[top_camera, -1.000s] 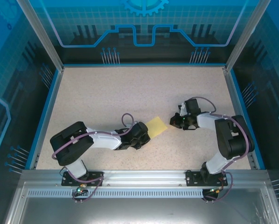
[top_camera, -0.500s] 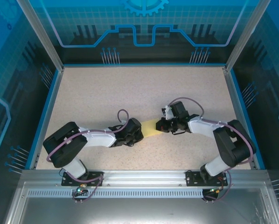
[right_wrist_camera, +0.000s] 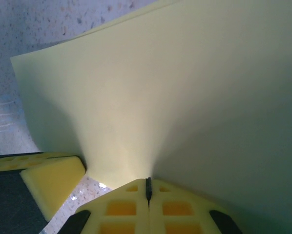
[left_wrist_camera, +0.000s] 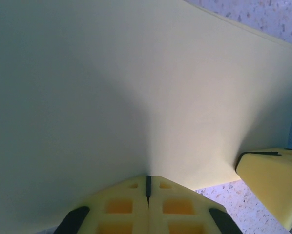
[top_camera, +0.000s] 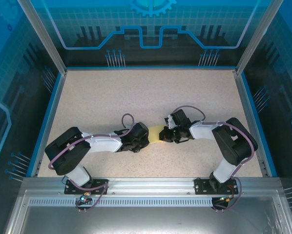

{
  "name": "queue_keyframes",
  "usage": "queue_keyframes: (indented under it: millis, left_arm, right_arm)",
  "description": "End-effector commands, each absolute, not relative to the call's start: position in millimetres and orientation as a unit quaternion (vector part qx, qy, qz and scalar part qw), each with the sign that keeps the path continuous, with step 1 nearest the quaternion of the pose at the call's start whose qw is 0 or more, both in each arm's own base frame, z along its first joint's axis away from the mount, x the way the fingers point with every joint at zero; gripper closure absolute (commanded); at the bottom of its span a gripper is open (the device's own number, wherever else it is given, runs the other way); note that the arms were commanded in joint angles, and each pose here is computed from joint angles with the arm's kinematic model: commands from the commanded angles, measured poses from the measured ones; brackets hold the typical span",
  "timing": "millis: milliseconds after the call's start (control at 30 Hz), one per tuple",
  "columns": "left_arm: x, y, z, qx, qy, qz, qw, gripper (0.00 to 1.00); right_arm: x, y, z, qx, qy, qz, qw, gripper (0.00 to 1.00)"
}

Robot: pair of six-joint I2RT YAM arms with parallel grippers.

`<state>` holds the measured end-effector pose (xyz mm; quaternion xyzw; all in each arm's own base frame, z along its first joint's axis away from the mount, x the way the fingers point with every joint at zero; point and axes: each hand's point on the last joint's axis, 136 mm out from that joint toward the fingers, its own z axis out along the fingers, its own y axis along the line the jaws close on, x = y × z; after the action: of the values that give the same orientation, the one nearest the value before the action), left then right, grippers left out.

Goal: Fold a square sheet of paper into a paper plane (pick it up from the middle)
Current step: First fold in half a square sheet of paper at the center of the table.

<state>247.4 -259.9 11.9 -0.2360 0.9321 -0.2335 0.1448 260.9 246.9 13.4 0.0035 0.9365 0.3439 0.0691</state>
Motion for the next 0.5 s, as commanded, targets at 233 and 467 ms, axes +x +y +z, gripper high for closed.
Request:
queue_keyframes:
  millis: [233, 467]
  left_arm:
    - [204.0, -189.7, -41.1, -0.268, 0.957, -0.065, 0.087, 1.0]
    - [212.9, -200.3, -36.3, -0.257, 0.957, -0.087, 0.097, 1.0]
  right_arm:
    - [288.7, 166.4, 10.2, 0.067, 0.948, 0.277, 0.143, 0.99]
    - [276.2, 204.3, 70.4, 0.02, 0.921, 0.338, 0.194, 0.99]
